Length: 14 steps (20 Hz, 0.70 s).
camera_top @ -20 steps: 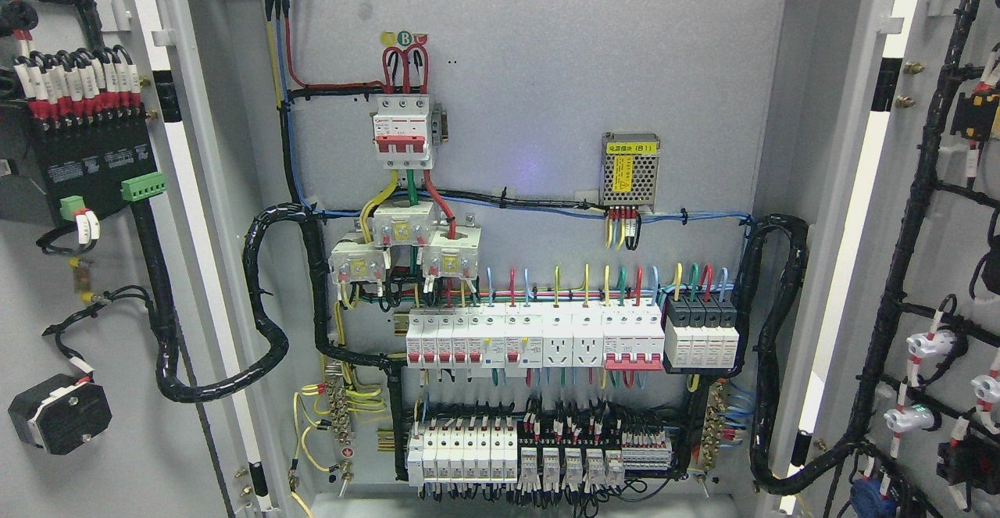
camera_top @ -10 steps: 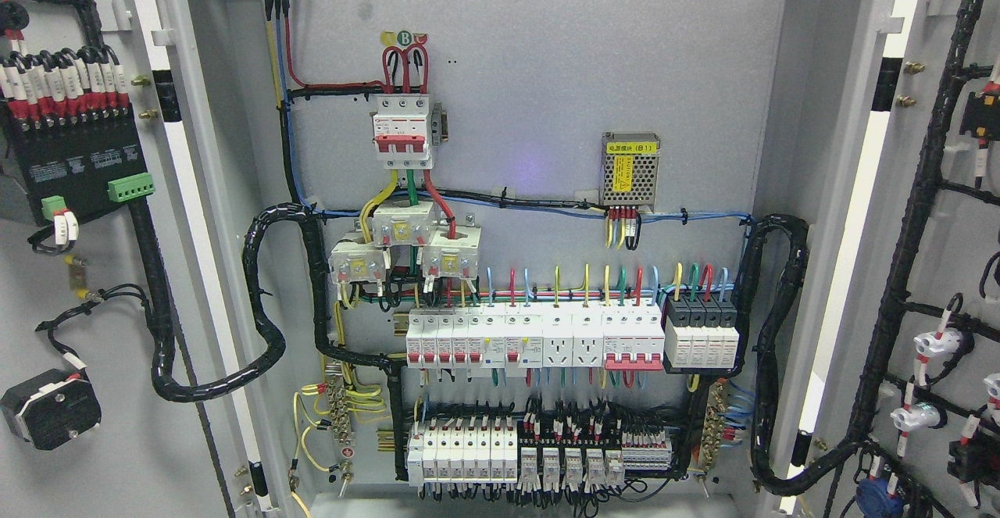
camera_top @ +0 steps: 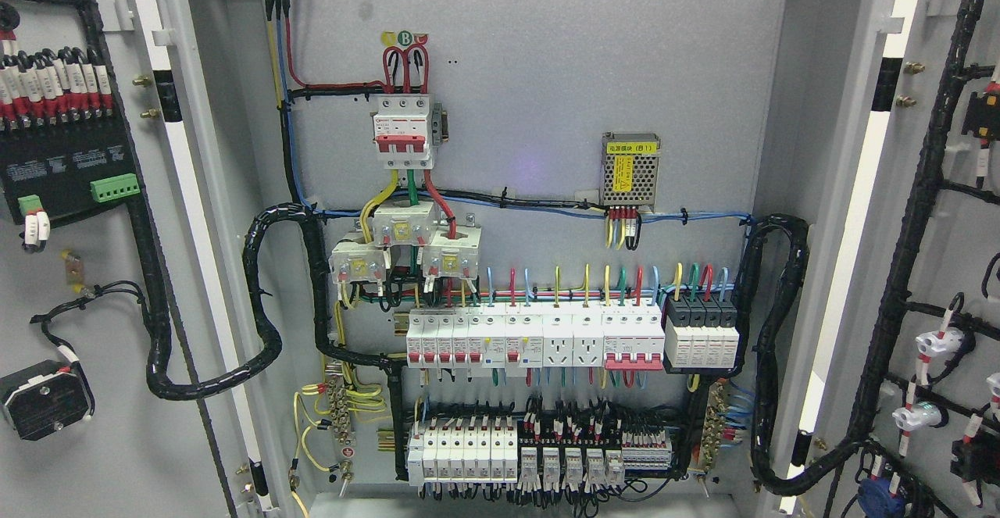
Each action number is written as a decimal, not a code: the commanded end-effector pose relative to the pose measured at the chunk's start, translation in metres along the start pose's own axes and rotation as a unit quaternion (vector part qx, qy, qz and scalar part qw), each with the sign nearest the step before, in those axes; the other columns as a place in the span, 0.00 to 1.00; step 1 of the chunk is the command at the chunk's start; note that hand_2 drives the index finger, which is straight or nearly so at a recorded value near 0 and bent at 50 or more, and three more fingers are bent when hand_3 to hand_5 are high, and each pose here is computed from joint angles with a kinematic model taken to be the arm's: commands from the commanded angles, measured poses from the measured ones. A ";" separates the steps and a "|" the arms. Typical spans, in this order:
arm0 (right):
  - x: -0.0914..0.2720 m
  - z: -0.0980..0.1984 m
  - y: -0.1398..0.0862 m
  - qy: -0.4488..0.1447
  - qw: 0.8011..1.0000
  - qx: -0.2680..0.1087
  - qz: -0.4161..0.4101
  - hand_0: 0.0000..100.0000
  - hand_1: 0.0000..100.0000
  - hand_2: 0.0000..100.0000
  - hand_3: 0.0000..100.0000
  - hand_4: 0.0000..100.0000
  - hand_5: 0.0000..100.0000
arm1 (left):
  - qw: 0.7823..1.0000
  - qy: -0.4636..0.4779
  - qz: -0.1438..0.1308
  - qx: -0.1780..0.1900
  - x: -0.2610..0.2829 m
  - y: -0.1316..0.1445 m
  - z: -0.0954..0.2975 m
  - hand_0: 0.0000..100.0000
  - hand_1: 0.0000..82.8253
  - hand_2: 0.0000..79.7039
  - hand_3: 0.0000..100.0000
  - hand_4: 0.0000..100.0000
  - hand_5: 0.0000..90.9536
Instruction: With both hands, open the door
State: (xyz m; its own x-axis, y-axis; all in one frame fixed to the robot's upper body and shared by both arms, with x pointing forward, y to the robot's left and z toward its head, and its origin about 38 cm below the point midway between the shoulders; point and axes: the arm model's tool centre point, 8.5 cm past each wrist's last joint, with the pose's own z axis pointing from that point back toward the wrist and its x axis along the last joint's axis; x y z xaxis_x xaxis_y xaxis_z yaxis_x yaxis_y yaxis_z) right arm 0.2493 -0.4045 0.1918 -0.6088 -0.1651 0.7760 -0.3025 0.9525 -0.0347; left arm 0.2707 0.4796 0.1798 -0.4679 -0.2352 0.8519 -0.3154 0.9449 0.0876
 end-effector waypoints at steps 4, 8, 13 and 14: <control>0.003 0.008 -0.026 0.002 0.999 -0.037 0.012 0.00 0.00 0.00 0.00 0.00 0.00 | 0.999 0.029 -0.015 0.026 -0.023 0.032 -0.018 0.00 0.00 0.00 0.00 0.04 0.00; 0.003 0.009 -0.030 0.004 0.999 -0.037 0.016 0.00 0.00 0.00 0.00 0.00 0.00 | 0.999 0.030 -0.016 0.032 -0.027 0.038 -0.028 0.00 0.00 0.00 0.00 0.04 0.00; 0.004 0.008 -0.027 0.002 1.000 -0.023 0.017 0.00 0.00 0.00 0.00 0.00 0.00 | 0.998 0.051 -0.014 0.037 -0.034 0.045 -0.035 0.00 0.00 0.00 0.00 0.04 0.00; 0.004 0.008 -0.027 0.002 1.000 -0.022 0.017 0.00 0.00 0.00 0.00 0.00 0.00 | 0.998 0.052 -0.012 0.038 -0.035 0.045 -0.036 0.00 0.00 0.00 0.00 0.04 0.00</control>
State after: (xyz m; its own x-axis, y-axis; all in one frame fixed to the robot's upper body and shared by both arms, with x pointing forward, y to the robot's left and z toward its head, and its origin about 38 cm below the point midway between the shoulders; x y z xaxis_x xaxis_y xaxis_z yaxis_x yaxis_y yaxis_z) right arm 0.2497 -0.4242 0.1907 -0.6129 -0.1511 0.7756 -0.2696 0.9626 -0.0255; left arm 0.2960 0.5147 0.1810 -0.4263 -0.2297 0.8749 -0.3623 0.9296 0.0675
